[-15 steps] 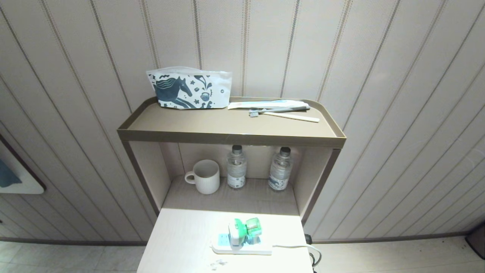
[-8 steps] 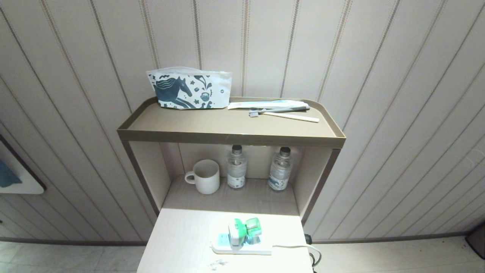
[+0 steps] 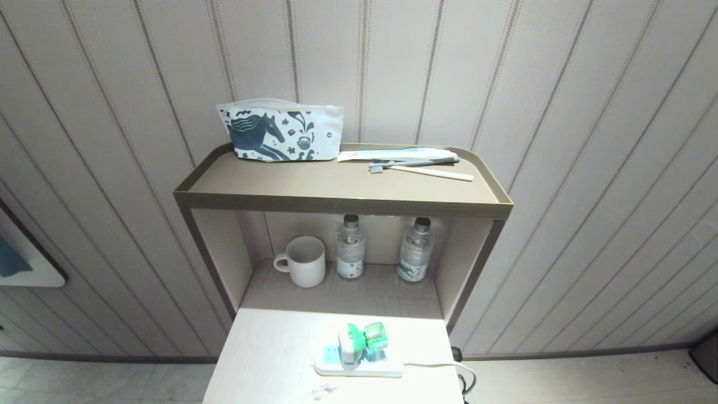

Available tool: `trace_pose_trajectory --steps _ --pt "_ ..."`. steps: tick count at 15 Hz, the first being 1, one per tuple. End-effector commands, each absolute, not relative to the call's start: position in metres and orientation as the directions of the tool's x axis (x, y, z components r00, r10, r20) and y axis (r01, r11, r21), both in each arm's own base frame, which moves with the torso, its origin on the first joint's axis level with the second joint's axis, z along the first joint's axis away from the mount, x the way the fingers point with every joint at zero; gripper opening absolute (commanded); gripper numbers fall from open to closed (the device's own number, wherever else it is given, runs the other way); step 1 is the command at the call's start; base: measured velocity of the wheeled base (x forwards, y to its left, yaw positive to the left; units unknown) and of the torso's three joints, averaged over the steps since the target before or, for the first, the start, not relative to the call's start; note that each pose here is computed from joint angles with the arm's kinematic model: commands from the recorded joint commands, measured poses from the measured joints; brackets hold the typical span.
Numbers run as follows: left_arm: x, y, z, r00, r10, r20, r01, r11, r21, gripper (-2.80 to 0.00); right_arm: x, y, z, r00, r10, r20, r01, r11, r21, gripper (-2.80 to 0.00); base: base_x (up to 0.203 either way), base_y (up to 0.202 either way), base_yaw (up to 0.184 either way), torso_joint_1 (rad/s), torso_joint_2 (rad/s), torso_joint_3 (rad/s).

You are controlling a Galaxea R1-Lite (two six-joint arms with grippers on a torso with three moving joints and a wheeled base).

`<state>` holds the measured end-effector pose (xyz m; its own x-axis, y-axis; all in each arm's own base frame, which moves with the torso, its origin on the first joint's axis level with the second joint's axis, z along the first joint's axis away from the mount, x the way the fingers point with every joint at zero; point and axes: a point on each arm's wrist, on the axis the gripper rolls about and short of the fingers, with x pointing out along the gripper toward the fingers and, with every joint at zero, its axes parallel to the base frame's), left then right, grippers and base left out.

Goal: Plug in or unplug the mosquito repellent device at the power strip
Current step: Hold the socket with your left hand and unplug it with your right hand

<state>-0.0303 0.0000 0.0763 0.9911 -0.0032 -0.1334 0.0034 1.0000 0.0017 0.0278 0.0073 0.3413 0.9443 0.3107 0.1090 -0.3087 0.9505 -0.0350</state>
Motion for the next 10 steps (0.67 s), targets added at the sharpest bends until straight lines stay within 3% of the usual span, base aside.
trace_pose_trajectory --steps 1,5,10 --pt "-0.030 0.000 0.076 0.991 -0.003 -0.135 0.003 1.000 0.001 -2.80 0.084 0.023 0.368 0.889 0.456 -0.038 -0.456 0.890 0.013 -2.80 0.000 0.000 0.000 0.000 0.00 0.000" --pt "-0.030 0.000 0.076 0.991 -0.003 -0.136 0.004 1.000 0.003 -2.80 0.121 0.071 0.373 0.736 0.634 -0.238 -0.633 0.769 0.092 -2.80 0.000 0.000 0.000 0.000 0.00 0.000" --pt "-0.030 0.000 0.076 0.991 -0.003 -0.136 0.003 1.000 0.002 -2.80 0.136 0.154 0.350 0.681 0.525 -0.510 -0.634 0.772 -0.051 -2.80 0.000 0.000 0.000 0.000 0.00 0.000"
